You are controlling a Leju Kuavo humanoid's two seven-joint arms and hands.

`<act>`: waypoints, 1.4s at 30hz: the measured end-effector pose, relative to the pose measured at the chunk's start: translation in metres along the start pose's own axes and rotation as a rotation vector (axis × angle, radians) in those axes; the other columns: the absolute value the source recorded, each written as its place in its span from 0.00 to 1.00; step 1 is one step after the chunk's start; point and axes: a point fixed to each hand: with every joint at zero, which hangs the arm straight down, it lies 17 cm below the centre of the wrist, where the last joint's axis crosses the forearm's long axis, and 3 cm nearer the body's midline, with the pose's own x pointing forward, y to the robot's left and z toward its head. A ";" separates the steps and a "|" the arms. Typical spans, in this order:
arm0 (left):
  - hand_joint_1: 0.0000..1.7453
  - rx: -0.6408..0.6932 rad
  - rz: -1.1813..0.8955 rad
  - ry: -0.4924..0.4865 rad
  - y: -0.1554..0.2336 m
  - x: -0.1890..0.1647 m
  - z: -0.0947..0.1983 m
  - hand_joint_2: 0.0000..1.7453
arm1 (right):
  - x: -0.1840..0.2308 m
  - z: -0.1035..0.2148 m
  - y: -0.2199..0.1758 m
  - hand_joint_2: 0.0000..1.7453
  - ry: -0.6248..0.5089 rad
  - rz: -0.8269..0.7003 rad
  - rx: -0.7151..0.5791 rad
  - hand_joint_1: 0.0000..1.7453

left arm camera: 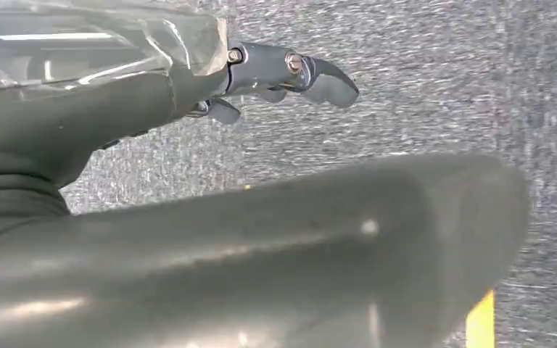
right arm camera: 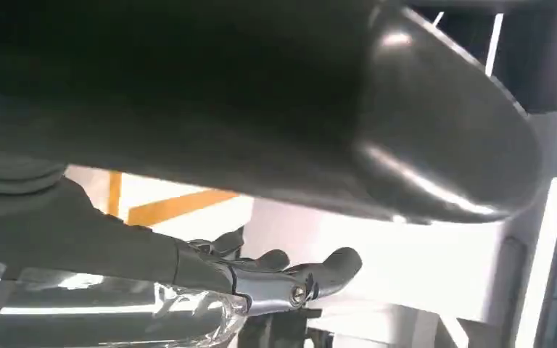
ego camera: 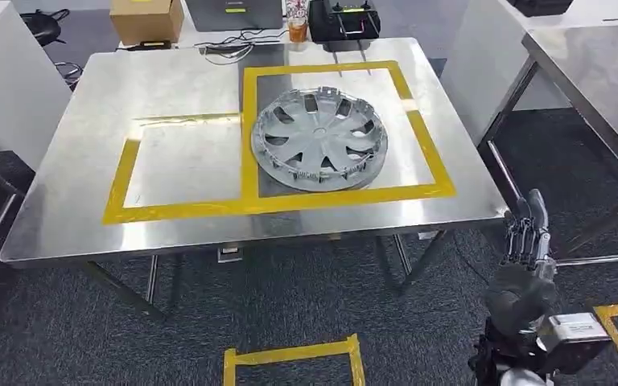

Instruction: Take the parts from the cabinet and place them on the table.

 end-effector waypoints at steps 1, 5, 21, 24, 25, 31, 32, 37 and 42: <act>0.00 0.000 -0.001 0.000 0.001 -0.001 0.000 0.00 | 0.001 0.000 0.000 0.00 -0.002 0.000 -0.002 0.00; 0.00 0.007 0.001 0.000 0.006 -0.003 0.000 0.00 | 0.000 0.004 -0.004 0.00 0.009 0.004 -0.012 0.00; 0.00 0.011 -0.009 -0.015 0.017 -0.004 -0.004 0.00 | -0.010 0.019 -0.012 0.00 0.099 0.010 -0.049 0.00; 0.00 0.012 -0.004 -0.016 0.016 -0.004 -0.004 0.00 | -0.015 0.020 -0.016 0.00 0.125 0.015 -0.060 0.00; 0.00 0.019 0.008 -0.007 0.018 -0.008 -0.004 0.00 | -0.038 0.029 -0.028 0.00 0.215 0.041 -0.090 0.00; 0.00 0.033 0.007 0.003 0.017 -0.014 -0.003 0.00 | -0.120 0.073 -0.063 0.00 0.507 0.146 -0.157 0.00; 0.00 0.034 0.006 0.004 0.017 -0.014 -0.003 0.00 | -0.131 0.081 -0.068 0.00 0.541 0.167 -0.161 0.00; 0.00 0.030 0.000 0.014 0.015 -0.017 -0.003 0.00 | -0.169 0.118 -0.094 0.00 0.675 0.256 -0.196 0.00; 0.00 0.033 -0.009 0.029 0.018 -0.023 -0.001 0.00 | -0.204 0.156 -0.103 0.00 0.843 0.307 -0.203 0.00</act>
